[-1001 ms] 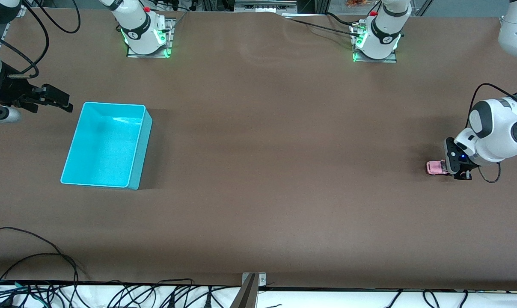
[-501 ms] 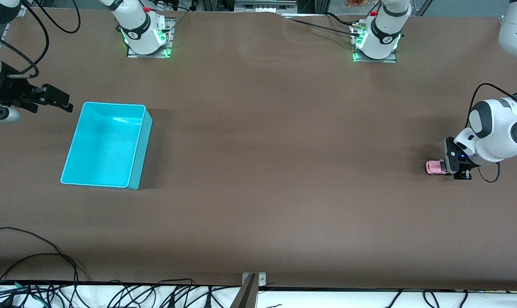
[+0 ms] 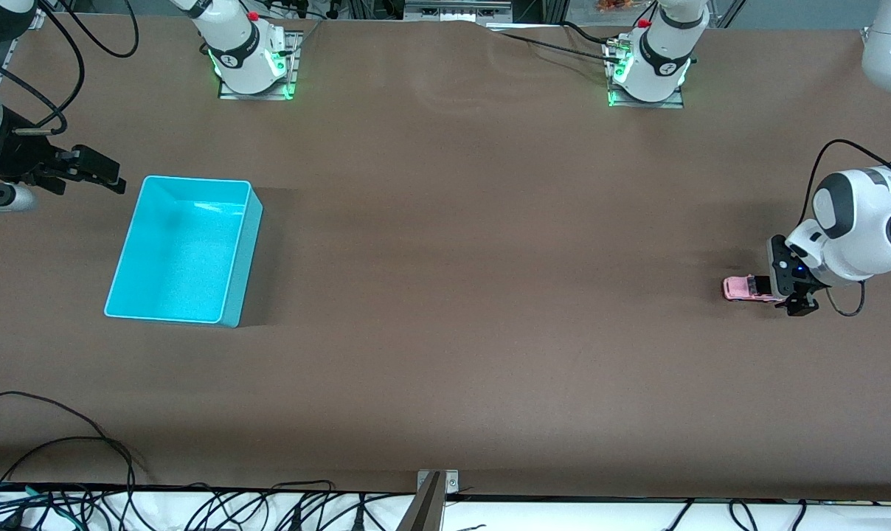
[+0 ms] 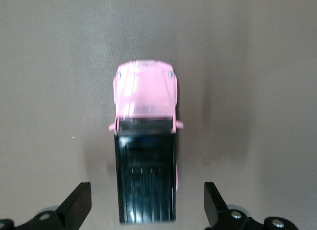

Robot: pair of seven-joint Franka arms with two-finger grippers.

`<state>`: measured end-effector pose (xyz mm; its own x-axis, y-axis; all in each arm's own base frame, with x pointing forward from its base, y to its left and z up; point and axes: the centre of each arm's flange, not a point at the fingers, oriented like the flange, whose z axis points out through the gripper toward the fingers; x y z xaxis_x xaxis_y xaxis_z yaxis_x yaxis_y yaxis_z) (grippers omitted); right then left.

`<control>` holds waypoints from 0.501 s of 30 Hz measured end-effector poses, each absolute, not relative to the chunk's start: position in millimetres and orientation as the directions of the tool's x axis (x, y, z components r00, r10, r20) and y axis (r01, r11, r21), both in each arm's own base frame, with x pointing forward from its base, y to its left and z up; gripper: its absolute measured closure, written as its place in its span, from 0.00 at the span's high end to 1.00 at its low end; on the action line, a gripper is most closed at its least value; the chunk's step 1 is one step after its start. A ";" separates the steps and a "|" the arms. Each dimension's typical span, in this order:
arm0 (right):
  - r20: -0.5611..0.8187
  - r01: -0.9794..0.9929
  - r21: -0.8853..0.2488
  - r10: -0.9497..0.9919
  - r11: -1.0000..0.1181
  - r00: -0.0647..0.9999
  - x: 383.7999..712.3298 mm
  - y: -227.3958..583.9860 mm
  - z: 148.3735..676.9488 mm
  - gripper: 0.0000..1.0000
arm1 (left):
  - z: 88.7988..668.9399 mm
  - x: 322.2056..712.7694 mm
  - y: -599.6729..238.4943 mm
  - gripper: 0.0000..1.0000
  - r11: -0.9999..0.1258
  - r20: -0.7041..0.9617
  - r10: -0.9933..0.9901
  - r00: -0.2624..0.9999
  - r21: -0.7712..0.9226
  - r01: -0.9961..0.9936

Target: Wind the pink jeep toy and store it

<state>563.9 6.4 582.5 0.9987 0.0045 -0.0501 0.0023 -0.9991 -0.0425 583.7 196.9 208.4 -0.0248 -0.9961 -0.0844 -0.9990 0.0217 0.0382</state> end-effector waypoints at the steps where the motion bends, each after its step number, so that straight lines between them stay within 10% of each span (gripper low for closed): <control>1: -0.050 0.002 -0.042 0.004 -0.999 0.999 563.9 6.4 582.5 1.00 | 211.1 583.5 196.7 1.00 0.022 -0.086 -0.996 -0.025 0.042 -0.999; 15: -0.050 0.002 -0.042 0.004 -0.999 0.999 563.9 6.4 582.4 1.00 | 239.5 602.2 184.5 1.00 0.024 -0.078 -0.996 -0.033 0.108 -0.994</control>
